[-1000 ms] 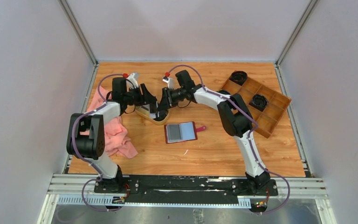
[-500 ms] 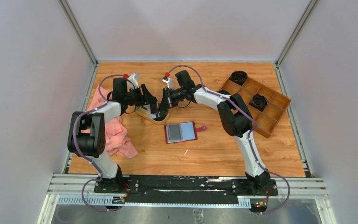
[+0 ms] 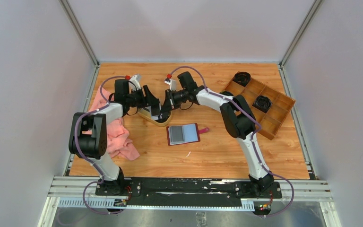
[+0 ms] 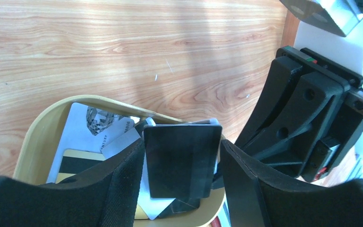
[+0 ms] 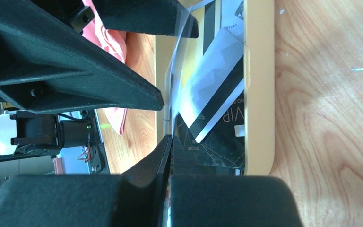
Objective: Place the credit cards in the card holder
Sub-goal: Pick up the credit card from the storage box.
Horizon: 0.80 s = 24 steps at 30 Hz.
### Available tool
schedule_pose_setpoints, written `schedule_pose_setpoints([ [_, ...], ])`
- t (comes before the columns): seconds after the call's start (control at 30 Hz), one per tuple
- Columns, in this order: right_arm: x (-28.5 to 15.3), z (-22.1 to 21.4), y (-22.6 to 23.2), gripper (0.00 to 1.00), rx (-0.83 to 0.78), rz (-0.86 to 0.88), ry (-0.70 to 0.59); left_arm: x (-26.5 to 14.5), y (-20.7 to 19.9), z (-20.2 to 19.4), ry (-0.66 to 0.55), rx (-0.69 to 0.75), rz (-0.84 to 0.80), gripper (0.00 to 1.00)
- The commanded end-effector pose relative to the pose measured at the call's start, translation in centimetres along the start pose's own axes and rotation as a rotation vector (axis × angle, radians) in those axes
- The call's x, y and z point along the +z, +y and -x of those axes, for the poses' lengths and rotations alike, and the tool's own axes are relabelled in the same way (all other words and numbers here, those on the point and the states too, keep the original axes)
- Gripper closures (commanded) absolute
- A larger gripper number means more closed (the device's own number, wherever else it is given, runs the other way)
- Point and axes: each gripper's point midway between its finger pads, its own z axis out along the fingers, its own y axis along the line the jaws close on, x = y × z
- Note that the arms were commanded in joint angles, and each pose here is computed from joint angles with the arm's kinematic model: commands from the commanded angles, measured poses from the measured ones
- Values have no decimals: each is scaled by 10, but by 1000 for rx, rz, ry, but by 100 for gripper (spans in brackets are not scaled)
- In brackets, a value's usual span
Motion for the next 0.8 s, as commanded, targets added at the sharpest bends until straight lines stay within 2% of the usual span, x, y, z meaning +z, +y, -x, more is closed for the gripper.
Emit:
schedule_pose_setpoints([
  [0.0,4,-8,-6,100,-5,-33,20,0,2,8,-20,-15,3,37],
  [0.3,-4,-3,-4,100,-38,-44,14,-7,4,18,-55,-10,25,33],
  [0.77,-35,19,6,100,-154,-71,-24,-55,-8,62,-251,104,118,32],
])
